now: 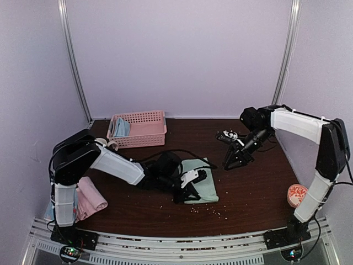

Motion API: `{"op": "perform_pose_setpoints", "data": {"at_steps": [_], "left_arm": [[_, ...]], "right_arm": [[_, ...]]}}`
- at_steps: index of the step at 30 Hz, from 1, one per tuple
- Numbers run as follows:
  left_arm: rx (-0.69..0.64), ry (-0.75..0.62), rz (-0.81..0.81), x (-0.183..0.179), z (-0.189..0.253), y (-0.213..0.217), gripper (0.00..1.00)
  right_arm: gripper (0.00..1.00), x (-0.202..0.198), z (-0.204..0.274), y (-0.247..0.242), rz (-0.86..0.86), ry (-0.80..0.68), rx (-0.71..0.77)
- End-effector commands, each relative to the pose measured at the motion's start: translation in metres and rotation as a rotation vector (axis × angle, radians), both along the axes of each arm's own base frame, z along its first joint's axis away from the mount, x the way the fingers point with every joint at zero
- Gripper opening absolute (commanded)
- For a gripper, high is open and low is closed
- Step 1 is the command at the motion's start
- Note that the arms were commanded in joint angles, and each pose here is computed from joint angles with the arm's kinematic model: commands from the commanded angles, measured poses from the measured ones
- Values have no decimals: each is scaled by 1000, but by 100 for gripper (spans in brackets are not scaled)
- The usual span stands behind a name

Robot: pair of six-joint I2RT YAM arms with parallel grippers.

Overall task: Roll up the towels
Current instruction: Roll the towel at the center of the board.

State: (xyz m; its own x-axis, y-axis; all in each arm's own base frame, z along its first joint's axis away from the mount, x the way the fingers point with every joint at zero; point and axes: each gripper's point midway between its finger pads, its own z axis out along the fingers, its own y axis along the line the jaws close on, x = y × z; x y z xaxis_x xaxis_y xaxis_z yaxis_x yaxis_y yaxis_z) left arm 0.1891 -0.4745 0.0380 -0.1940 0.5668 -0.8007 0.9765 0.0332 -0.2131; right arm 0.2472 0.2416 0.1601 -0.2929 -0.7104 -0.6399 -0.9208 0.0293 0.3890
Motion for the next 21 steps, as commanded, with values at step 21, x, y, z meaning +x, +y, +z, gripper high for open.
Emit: {"op": "perform_pose_setpoints", "data": {"at_steps": [21], "left_arm": [[78,696,207,16,-31,9,0]], "right_arm": [[28,-60,-74,50,180,-579,-275]]}}
